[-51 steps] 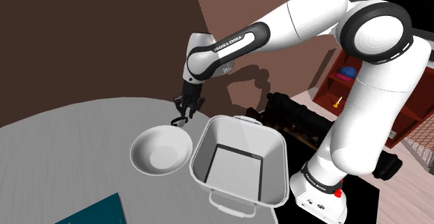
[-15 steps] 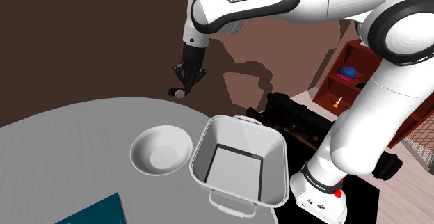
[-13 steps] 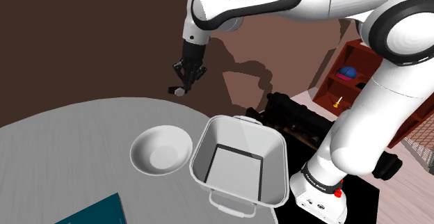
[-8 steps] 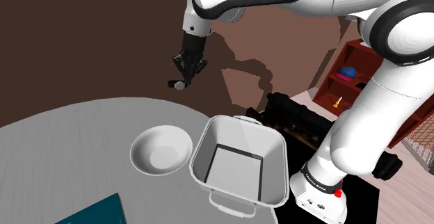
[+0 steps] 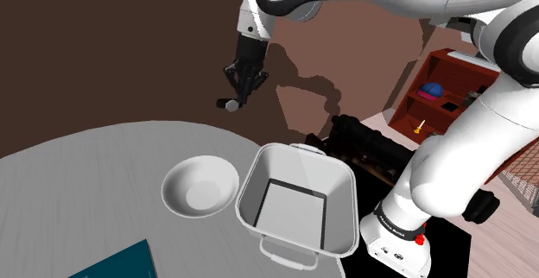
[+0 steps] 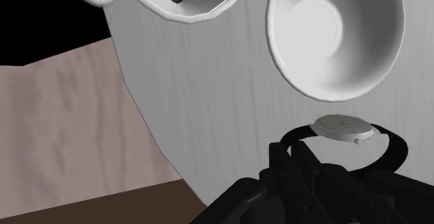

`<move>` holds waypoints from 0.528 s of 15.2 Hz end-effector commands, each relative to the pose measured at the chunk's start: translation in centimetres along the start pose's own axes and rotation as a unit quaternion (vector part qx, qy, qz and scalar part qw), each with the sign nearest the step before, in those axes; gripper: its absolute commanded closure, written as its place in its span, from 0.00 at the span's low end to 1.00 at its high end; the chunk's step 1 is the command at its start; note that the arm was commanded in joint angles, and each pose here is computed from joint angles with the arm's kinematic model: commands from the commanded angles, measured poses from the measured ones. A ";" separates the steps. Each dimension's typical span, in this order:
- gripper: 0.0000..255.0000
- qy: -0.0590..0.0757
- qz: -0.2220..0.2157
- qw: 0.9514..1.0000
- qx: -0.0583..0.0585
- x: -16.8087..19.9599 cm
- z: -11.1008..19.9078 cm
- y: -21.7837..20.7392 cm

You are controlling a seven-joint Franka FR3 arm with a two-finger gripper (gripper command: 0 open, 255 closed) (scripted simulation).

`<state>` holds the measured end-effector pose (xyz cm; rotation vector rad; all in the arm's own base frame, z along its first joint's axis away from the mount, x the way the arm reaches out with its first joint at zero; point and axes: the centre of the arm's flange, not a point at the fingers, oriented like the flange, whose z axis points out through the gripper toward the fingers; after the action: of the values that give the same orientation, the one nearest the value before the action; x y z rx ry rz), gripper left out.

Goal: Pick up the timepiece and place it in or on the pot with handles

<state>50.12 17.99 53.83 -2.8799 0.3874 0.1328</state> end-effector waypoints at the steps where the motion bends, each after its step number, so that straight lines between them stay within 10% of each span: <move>1: 1.00 0.000 0.000 1.000 0.000 -2.4 0.1 0.6; 8: 1.00 0.000 0.000 1.000 0.000 -11.4 0.2 2.9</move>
<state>39.56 18.30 54.30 -2.8800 0.3876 0.1328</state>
